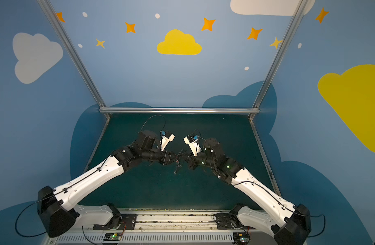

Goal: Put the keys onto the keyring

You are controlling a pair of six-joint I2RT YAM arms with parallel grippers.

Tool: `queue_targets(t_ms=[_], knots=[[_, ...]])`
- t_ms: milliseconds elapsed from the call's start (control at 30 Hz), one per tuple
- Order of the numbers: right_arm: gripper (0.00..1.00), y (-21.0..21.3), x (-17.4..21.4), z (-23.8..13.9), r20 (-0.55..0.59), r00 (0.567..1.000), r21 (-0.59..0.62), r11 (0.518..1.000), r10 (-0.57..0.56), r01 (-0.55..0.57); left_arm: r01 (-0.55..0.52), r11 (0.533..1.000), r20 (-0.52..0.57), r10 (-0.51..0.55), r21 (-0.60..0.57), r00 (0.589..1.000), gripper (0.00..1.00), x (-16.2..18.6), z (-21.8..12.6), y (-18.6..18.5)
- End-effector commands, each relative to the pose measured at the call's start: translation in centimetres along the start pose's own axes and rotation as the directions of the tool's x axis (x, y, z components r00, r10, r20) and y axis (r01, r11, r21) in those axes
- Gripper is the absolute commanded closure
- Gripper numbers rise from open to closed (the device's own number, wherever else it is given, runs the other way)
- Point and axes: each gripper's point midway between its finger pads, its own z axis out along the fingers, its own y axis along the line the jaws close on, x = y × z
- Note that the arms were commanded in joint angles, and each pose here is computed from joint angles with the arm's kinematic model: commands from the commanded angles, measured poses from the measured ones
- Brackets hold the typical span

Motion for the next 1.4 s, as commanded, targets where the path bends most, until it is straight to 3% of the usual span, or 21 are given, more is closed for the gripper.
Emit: queue_targets(t_ms=[0,200,333,667,800,1100,1200,1367], knots=[[1.00,0.6,-0.9,-0.6,0.045,0.999,-0.023,1.000,-0.007,0.008,-0.031,0.998,0.031,0.030,0.046,0.999,0.76,-1.0,-0.8,-1.5],[1.00,0.5,-0.8,-0.7,0.050,0.999,-0.020,1.000,-0.006,0.007,-0.034,0.999,0.027,0.033,0.039,0.999,0.91,-0.8,-1.1,-1.5],[1.00,0.3,-0.8,-0.8,0.050,0.999,-0.013,1.000,-0.004,0.005,-0.038,0.999,0.009,0.038,0.019,0.999,0.96,-0.4,-1.5,-1.3],[1.00,-0.9,0.0,-0.5,0.038,0.999,0.012,1.000,0.012,-0.012,-0.050,0.999,-0.018,0.051,0.013,0.999,0.96,-0.1,-2.1,-1.6],[1.00,-1.9,0.4,-0.4,0.027,0.999,0.045,0.998,0.034,-0.035,-0.043,0.998,-0.016,0.042,-0.047,0.999,0.96,-0.5,-2.2,-0.8],[1.00,-3.5,0.3,-1.1,0.053,0.997,0.088,0.994,0.054,-0.058,-0.067,0.992,-0.176,0.048,-0.108,0.983,0.96,-0.3,-1.9,-0.1],[0.73,-4.0,0.4,-1.5,0.061,0.996,0.102,0.992,0.070,-0.076,-0.013,0.991,-0.202,-0.014,-0.135,0.979,0.96,-0.7,-1.9,0.8],[0.60,-4.6,0.5,-2.6,0.089,0.992,0.108,0.989,0.090,-0.099,0.101,0.981,-0.218,-0.136,-0.163,0.966,0.96,-1.7,-1.8,2.0]])
